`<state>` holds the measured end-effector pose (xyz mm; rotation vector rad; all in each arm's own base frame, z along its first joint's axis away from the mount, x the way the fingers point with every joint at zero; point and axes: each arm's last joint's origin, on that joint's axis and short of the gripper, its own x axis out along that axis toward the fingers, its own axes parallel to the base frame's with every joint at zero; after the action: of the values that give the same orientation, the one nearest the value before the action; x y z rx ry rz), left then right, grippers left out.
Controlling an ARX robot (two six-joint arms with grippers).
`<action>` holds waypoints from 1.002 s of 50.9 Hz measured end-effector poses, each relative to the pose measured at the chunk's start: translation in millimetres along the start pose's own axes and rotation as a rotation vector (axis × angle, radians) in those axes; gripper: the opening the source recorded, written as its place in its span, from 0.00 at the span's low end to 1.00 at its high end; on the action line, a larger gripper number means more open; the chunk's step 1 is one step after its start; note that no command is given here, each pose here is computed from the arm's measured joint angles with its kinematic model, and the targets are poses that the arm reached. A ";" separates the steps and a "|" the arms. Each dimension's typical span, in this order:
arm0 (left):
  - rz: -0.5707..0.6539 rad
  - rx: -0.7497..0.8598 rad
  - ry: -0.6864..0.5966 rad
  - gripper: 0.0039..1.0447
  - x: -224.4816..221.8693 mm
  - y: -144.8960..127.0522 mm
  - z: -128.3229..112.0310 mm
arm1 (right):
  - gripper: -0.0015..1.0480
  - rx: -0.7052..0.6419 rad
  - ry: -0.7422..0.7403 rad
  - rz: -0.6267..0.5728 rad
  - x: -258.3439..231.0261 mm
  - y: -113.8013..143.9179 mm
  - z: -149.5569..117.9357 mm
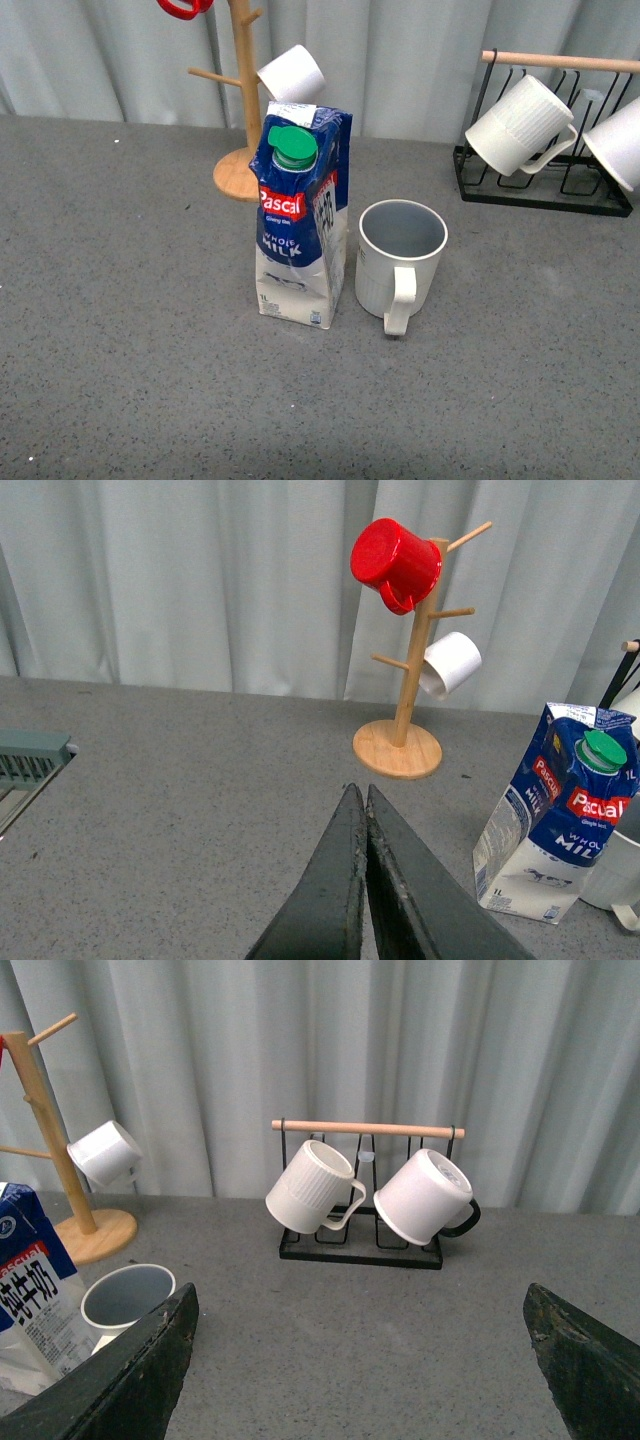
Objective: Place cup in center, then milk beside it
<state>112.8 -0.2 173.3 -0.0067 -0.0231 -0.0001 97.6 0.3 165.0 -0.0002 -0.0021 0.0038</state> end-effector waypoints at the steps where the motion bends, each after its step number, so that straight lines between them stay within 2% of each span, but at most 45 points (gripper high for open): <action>1: 0.000 0.000 0.000 0.04 -0.4 0.0 0.0 | 0.91 0.000 0.000 0.000 0.0 0.0 0.0; 18: -0.002 0.001 0.035 0.04 -12.7 0.0 -4.9 | 0.91 0.000 0.000 0.000 0.0 0.0 0.0; 37: -0.002 0.002 0.007 0.04 -16.1 0.0 -3.1 | 0.91 0.000 0.000 0.000 0.0 0.0 0.0; 42: -0.002 0.002 0.008 0.16 -16.1 0.0 -3.2 | 0.91 0.000 0.000 0.000 0.0 0.0 0.0; 44: -0.002 0.002 0.008 0.27 -16.1 0.0 -3.2 | 0.91 0.000 0.000 0.000 0.0 0.0 0.0; 51: -0.002 0.002 0.008 0.46 -16.1 0.0 -3.2 | 0.91 0.000 0.000 0.000 0.0 0.0 0.0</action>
<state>96.8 -0.2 169.8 -0.0048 -0.0154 -0.0023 97.6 0.3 165.0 -0.0002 -0.0021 0.0038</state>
